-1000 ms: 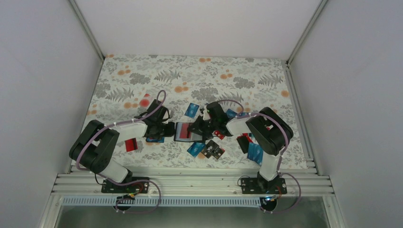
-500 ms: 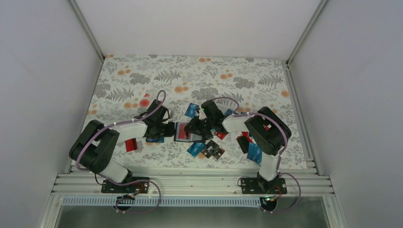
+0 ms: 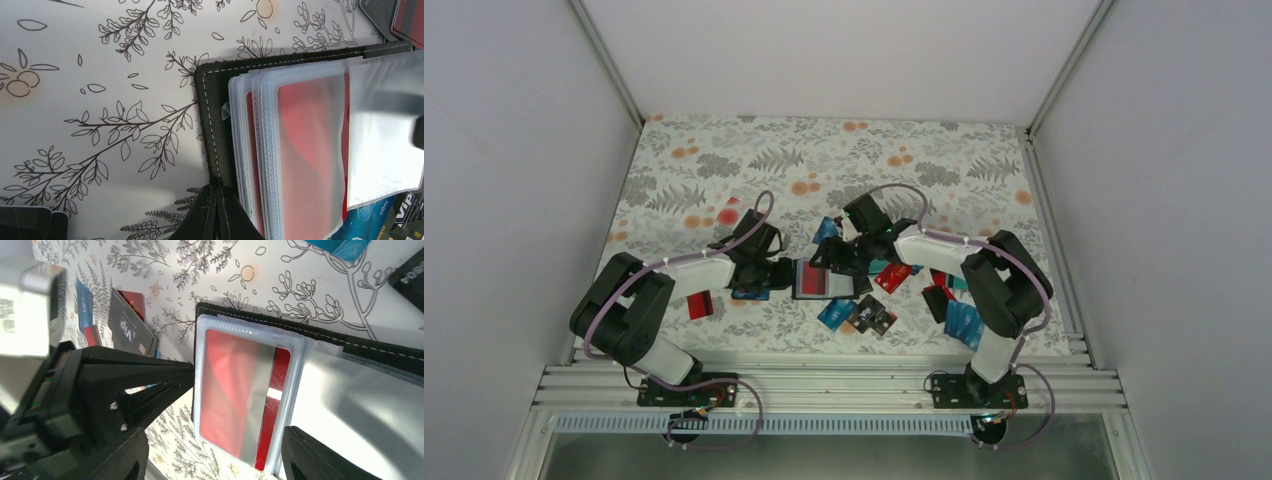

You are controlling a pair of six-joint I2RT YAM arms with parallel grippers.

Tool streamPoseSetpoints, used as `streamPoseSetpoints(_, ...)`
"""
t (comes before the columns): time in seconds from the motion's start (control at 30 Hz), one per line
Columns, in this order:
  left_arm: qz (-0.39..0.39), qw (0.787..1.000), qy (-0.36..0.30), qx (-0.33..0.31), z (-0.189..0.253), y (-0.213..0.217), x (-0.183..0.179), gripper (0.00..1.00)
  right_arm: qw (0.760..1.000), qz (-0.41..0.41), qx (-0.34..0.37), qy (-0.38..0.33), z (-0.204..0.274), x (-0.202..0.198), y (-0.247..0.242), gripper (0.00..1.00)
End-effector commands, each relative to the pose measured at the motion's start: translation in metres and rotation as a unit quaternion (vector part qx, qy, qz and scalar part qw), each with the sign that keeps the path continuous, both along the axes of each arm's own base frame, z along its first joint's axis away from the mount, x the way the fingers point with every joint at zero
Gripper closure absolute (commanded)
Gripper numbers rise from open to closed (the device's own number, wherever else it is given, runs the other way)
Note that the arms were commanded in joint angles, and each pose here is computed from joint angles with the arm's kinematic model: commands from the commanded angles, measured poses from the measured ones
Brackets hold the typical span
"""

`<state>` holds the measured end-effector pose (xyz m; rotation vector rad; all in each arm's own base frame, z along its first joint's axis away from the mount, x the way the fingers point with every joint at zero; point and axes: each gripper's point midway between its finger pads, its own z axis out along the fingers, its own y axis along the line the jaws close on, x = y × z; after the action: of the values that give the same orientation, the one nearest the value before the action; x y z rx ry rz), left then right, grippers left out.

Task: Put the credit cards into the card holder

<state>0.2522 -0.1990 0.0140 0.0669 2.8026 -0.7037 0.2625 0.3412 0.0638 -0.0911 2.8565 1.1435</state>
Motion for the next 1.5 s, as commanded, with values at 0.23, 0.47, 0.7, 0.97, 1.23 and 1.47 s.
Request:
streamPoseSetpoints(0.23,0.003,0.998,0.04,0.047,-0.006,0.018,-0.021,0.98,0.986,0.003,-0.14,-0.092,0.026,-0.002,-0.067,0.27)
streamPoseSetpoints(0.47,0.004,0.999,0.033,0.043,-0.001,0.018,-0.019,0.98,0.969,0.013,-0.227,-0.098,0.006,-0.008,-0.087,0.27)
streamPoseSetpoints(0.7,0.009,0.999,0.025,0.036,0.005,0.017,-0.019,0.97,0.955,0.022,-0.28,-0.092,-0.015,-0.005,-0.086,0.3)
streamPoseSetpoints(0.97,0.016,0.999,0.015,0.029,0.009,0.018,-0.02,0.84,0.941,0.008,-0.321,-0.104,-0.024,0.006,-0.092,0.61)
streamPoseSetpoints(1.23,0.023,0.999,0.007,-0.026,0.015,0.005,-0.018,0.58,0.947,0.006,-0.3,-0.112,-0.018,0.004,-0.088,0.94)
streamPoseSetpoints(1.47,0.018,0.996,0.015,-0.085,0.014,-0.013,-0.016,0.45,0.953,0.008,-0.285,-0.105,-0.024,-0.001,-0.085,0.96)
